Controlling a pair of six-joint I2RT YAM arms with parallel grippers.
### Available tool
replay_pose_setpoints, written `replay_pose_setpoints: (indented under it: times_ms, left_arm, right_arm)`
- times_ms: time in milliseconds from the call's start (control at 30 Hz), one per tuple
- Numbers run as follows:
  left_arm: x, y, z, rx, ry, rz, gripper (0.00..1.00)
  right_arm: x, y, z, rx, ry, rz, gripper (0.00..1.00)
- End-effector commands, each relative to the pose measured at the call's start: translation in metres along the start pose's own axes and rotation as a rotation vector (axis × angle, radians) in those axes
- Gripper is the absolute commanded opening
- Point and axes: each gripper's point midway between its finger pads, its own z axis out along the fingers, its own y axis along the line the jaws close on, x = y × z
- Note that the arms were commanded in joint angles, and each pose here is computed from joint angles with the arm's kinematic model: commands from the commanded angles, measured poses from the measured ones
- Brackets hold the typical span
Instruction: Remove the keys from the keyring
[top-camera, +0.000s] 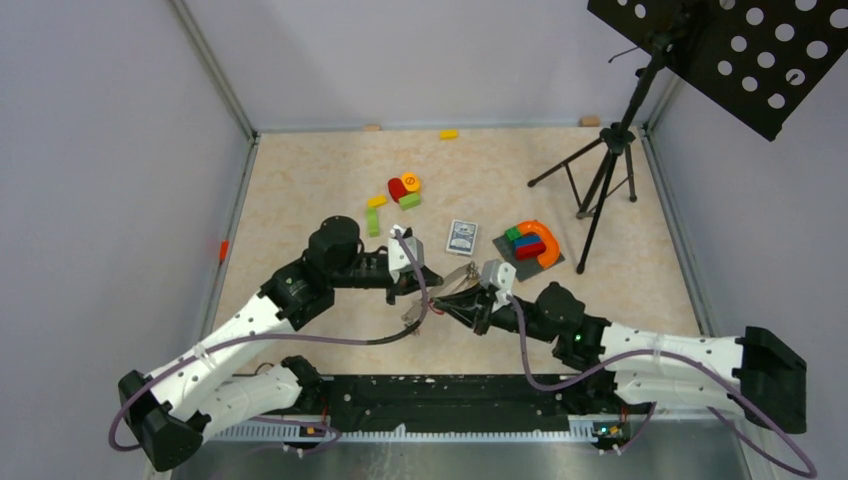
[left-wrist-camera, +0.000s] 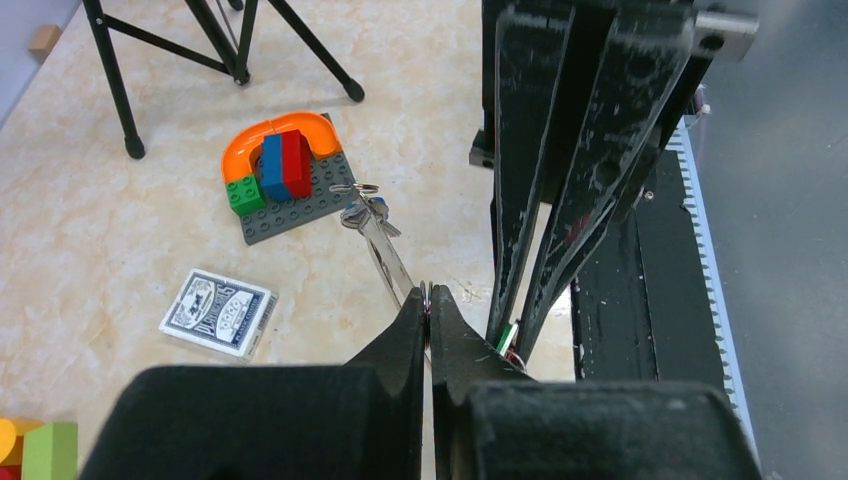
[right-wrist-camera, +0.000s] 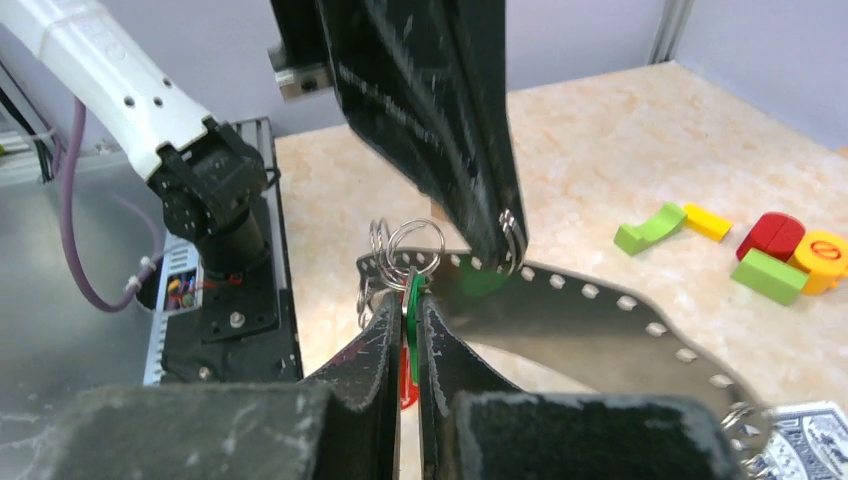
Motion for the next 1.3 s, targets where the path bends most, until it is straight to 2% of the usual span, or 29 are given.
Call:
replay_pose_setpoints:
  times_ms: [0,200,433,567,767,967,1100,1200,1267]
  left_arm:
    - [-0.021,-0.001,-0.005,-0.019,-0.085,0.046,0.00]
    - [-0.022,-0.004,-0.006,-0.017,-0.113,0.046,0.00]
    - [-0.029,-0.004,-0.004,-0.006,-0.129,0.042,0.00]
    - [-0.035,-0.004,-0.004,-0.002,-0.141,0.046,0.00]
    - [-0.033,-0.005,-0.004,0.005,-0.136,0.037,0.00]
    - [-0.032,-0.006,-0.004,0.008,-0.136,0.033,0.00]
    - [-0.032,-0.006,-0.004,0.007,-0.136,0.035,0.00]
    - [-0.032,-0.006,-0.004,0.007,-0.134,0.032,0.00]
    - [-0.031,-0.006,-0.004,0.009,-0.133,0.031,0.00]
  right_arm:
    - [-0.030,0.005,0.000,-0.019,0.006,-0.028,0.00]
    - [-0.024,0.008,-0.008,-0.042,0.040,-0.052,0.00]
    - [0.006,0.018,-0.005,-0.098,0.098,-0.007,0.01]
    - [0.012,0.019,0.001,-0.102,0.079,0.018,0.11]
    - [0.007,0.017,0.008,-0.090,0.038,0.026,0.19]
    - [0.002,0.019,0.009,-0.099,0.024,0.025,0.22]
    - [-0.001,0.019,0.007,-0.099,0.017,0.026,0.35]
    - [-0.004,0.020,0.005,-0.106,0.005,0.027,0.35]
    - [-0.006,0.020,0.004,-0.102,-0.004,0.027,0.32]
